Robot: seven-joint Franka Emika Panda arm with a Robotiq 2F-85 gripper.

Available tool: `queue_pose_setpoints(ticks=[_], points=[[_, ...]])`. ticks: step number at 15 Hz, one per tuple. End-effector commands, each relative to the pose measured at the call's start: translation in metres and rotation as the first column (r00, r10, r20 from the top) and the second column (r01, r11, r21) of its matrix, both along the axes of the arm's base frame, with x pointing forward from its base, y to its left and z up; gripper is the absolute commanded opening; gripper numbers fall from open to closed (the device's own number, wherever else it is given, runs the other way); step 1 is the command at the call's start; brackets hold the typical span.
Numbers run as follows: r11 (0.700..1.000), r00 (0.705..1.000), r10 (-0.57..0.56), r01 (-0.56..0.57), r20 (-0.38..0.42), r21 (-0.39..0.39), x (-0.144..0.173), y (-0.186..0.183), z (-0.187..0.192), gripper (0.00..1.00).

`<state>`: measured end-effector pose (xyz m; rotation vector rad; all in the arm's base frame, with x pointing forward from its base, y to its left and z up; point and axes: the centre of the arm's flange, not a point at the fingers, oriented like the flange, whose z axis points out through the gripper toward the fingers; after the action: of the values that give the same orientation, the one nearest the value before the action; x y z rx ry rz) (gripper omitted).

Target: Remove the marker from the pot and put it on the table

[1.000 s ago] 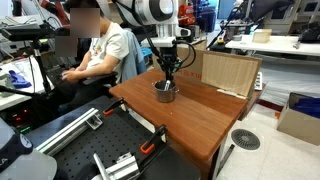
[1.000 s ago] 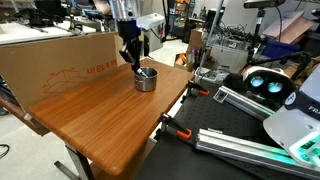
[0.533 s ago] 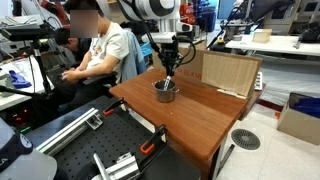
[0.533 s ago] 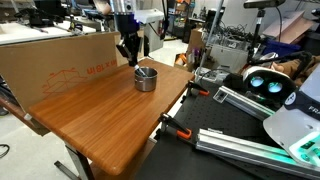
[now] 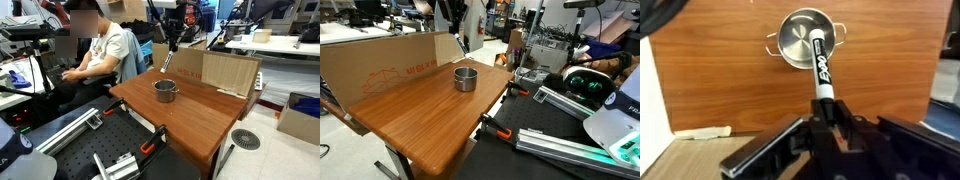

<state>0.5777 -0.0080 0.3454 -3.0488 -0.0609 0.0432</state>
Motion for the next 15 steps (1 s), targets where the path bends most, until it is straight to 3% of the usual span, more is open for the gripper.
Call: queue_pose_setpoints(ticks=[1, 7, 15], points=[[0.996, 0.999, -0.048, 0.049, -0.019, 0.077, -0.002, -0.036, 0.027, 0.05], [0.982, 0.984, -0.161, 0.167, -0.071, 0.087, 0.019, -0.096, 0.010, 0.05], [0.972, 0.963, -0.220, 0.231, -0.156, 0.053, 0.044, -0.121, -0.061, 0.05]])
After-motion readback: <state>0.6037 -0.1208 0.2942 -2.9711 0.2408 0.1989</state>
